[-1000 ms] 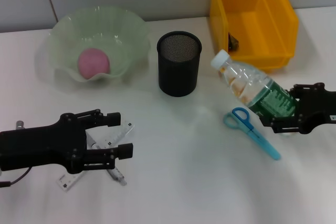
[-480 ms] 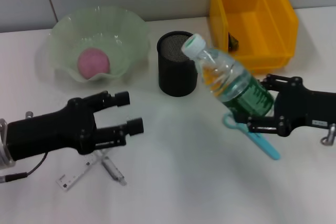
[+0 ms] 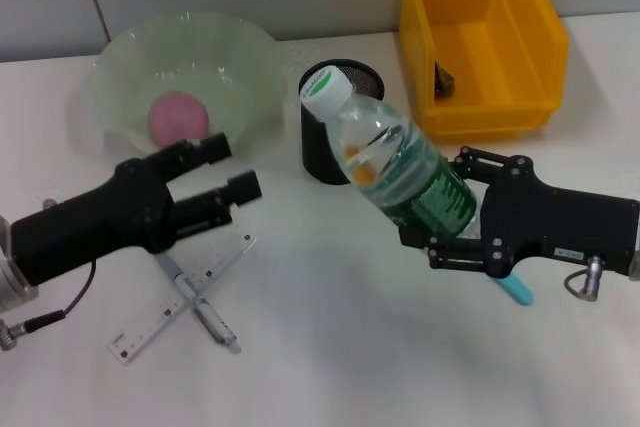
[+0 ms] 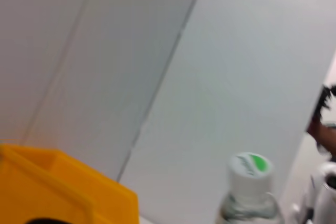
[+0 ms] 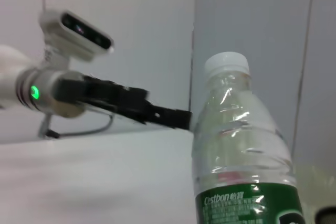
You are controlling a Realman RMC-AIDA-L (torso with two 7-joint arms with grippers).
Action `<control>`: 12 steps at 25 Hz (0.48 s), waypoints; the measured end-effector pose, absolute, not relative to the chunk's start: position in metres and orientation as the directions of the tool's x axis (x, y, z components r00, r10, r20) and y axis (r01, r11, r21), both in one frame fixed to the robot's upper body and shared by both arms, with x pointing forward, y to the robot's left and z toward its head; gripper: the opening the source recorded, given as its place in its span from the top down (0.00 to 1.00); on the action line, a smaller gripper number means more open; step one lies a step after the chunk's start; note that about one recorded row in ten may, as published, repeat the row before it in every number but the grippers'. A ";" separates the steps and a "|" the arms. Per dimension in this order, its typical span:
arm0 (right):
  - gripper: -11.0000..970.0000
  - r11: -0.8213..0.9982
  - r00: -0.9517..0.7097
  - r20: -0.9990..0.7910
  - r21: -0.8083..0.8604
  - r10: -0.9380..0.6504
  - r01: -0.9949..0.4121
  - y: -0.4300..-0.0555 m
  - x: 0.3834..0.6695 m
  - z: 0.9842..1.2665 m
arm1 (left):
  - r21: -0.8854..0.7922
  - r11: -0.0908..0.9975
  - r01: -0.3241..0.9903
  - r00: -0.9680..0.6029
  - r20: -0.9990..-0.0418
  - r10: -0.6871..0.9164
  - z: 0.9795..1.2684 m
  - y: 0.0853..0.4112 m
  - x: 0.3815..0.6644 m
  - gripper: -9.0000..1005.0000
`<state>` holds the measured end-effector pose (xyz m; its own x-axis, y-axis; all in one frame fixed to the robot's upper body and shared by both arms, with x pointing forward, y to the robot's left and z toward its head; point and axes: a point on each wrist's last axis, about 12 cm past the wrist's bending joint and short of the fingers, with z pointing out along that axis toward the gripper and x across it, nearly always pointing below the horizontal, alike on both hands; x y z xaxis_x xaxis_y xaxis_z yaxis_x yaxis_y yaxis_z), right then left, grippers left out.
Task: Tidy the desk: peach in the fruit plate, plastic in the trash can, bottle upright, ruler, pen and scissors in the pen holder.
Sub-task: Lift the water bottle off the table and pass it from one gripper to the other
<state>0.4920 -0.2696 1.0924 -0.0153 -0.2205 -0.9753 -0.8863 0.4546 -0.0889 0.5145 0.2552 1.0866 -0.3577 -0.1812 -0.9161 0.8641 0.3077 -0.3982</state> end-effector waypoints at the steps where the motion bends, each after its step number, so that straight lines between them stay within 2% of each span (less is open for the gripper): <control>1: 0.20 0.449 -0.008 -0.977 -0.090 -0.211 -0.889 -0.268 0.491 1.092 | -0.404 0.316 0.859 -0.356 -0.913 -0.199 1.086 0.256 0.514 0.16; 12: 0.19 0.411 0.031 -0.989 -0.089 -0.145 -0.907 -0.252 0.493 1.084 | -0.439 0.283 0.852 -0.359 -0.886 -0.294 1.082 0.248 0.510 0.16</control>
<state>0.4931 -0.2516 1.0840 0.0311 -0.1453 -0.9889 -0.9073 0.4110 -0.0889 0.5103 0.2482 1.0823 -0.3588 -0.2942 -0.8859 0.8524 0.2835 -0.4394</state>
